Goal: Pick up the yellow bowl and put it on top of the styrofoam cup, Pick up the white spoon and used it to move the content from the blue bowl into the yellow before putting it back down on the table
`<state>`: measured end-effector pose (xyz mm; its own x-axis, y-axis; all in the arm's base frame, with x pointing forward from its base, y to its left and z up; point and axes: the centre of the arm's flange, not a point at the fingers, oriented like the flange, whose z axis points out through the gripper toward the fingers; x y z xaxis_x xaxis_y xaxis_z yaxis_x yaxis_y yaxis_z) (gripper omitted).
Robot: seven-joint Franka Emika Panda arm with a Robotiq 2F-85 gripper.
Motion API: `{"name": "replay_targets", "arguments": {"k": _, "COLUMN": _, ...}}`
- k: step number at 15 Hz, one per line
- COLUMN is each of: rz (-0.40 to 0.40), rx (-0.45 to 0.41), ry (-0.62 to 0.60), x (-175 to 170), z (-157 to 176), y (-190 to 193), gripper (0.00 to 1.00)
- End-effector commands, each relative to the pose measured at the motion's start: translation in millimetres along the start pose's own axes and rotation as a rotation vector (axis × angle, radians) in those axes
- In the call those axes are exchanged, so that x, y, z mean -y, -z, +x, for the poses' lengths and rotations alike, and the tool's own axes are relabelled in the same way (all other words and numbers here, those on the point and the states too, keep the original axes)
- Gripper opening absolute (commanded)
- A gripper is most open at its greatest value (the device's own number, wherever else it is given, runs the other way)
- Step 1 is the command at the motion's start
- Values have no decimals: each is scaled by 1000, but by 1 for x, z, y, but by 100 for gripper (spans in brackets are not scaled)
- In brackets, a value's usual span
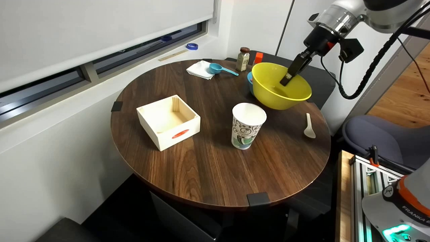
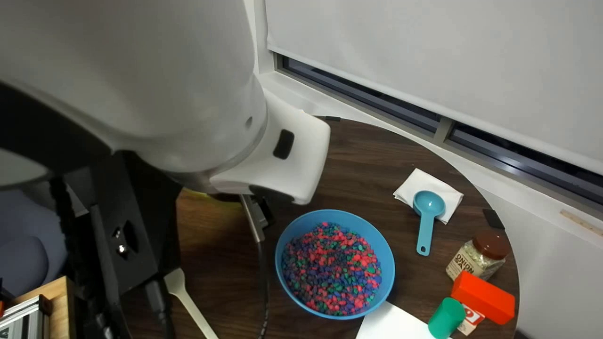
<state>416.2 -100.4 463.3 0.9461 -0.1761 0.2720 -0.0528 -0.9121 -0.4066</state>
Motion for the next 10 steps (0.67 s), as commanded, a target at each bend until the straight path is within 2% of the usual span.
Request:
{"name": "replay_targets", "arguments": {"k": 1, "rz": 5, "rx": 9, "ry": 34, "x": 18, "z": 9, "y": 11, "gripper": 1}}
{"name": "replay_targets", "arguments": {"k": 10, "rz": 41, "rx": 22, "ry": 120, "x": 60, "z": 30, "y": 29, "gripper": 1}}
